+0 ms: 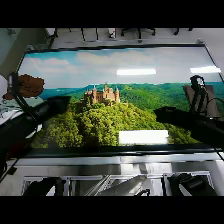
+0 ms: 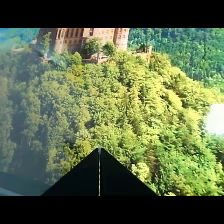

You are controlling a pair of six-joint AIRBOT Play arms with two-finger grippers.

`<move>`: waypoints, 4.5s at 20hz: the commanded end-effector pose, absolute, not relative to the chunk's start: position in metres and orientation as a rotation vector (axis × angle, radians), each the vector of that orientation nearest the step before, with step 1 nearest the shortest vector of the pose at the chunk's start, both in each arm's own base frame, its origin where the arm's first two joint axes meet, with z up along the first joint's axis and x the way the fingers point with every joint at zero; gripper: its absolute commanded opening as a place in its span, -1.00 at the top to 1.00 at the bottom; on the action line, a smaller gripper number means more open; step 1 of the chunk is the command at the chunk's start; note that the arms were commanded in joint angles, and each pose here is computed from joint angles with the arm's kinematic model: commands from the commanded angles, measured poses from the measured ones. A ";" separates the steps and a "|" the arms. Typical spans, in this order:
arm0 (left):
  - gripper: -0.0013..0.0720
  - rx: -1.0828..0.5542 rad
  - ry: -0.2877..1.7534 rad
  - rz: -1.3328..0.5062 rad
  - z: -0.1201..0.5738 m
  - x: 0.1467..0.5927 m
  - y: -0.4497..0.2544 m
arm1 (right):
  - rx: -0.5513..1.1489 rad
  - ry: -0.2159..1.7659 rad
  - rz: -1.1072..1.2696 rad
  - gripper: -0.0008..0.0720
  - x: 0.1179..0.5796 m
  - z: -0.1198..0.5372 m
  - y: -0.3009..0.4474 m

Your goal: Fold the shirts.

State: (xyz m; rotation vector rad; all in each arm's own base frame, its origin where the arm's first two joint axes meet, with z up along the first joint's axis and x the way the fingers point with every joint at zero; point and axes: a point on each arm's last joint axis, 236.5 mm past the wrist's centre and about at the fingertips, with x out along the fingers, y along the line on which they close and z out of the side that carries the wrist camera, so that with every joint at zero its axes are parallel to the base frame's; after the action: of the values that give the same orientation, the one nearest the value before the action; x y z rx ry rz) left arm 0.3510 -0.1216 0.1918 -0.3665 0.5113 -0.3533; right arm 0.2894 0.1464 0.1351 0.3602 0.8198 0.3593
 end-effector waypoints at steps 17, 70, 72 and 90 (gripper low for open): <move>-0.88 0.112 0.750 0.196 -0.054 0.637 0.226 | 0.263 0.794 0.271 -0.35 0.332 0.109 0.131; -0.93 -0.588 1.507 -0.413 -0.069 0.192 -0.171 | 0.460 1.457 0.510 -0.24 0.218 -0.058 0.216; -0.92 -0.601 1.515 -0.400 -0.088 0.184 -0.179 | 0.436 1.511 0.525 -0.23 0.215 -0.082 0.237; 0.92 -0.475 1.442 -0.471 -0.070 0.258 -0.205 | 0.393 1.506 0.639 0.92 0.261 -0.093 0.305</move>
State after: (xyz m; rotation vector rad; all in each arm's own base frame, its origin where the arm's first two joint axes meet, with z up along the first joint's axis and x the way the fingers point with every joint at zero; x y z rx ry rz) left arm 0.2389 -0.2098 -0.0980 -0.4457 1.5394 -0.4589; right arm 0.2475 0.2954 -0.1127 0.3938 1.5638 0.5860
